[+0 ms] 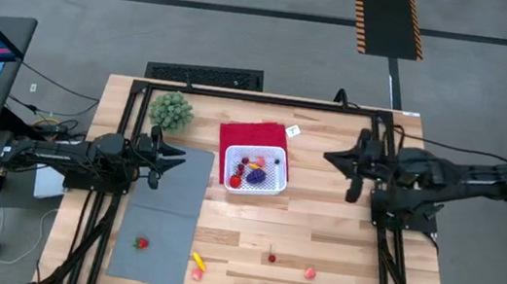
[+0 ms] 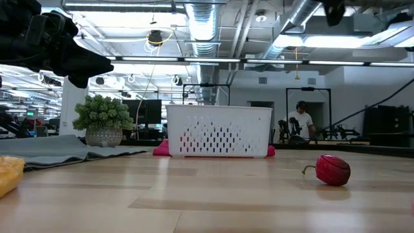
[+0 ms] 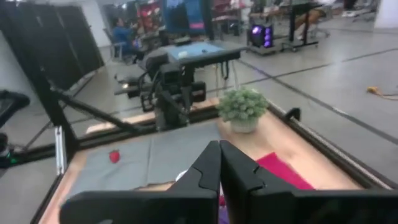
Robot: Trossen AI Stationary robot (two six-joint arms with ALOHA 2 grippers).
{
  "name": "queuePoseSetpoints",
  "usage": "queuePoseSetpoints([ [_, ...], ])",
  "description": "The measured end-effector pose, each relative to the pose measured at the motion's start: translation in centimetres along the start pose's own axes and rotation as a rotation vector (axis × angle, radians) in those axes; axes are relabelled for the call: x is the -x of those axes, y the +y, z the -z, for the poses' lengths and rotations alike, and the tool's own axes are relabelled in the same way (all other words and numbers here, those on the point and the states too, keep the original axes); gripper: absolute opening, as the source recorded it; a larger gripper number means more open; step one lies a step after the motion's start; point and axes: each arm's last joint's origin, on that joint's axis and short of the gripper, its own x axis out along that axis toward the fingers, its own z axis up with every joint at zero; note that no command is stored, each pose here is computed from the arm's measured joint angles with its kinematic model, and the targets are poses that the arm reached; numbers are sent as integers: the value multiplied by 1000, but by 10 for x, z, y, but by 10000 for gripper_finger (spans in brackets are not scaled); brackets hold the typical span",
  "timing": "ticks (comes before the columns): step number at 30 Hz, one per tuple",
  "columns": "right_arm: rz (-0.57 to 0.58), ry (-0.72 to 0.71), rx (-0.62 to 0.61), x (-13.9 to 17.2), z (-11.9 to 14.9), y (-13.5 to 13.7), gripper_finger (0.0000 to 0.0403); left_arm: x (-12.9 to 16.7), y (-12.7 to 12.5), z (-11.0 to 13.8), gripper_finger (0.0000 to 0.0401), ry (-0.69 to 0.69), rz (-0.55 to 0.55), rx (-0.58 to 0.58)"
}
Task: Pick and placing Produce into tupperware
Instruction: Put the pink peach into the white bin
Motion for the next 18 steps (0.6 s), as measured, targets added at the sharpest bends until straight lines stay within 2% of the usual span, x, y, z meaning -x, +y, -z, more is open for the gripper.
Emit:
queuePoseSetpoints([
  [4, -5, 30, -41, 14, 7, 0, 34, 0, 0, 0, 104, 0, 0, 0],
  [8, -52, 80, -89, 15, 25, 3, 26, 0, 0, 0, 104, 0, 0, 0],
  [12, -181, 24, -116, 13, 39, 17, 25, 0, 0, 0, 104, 0, 0, 0],
  [18, -437, 29, -180, 11, 72, 47, 39, 0, 0, 0, 104, 0, 0, 0],
])
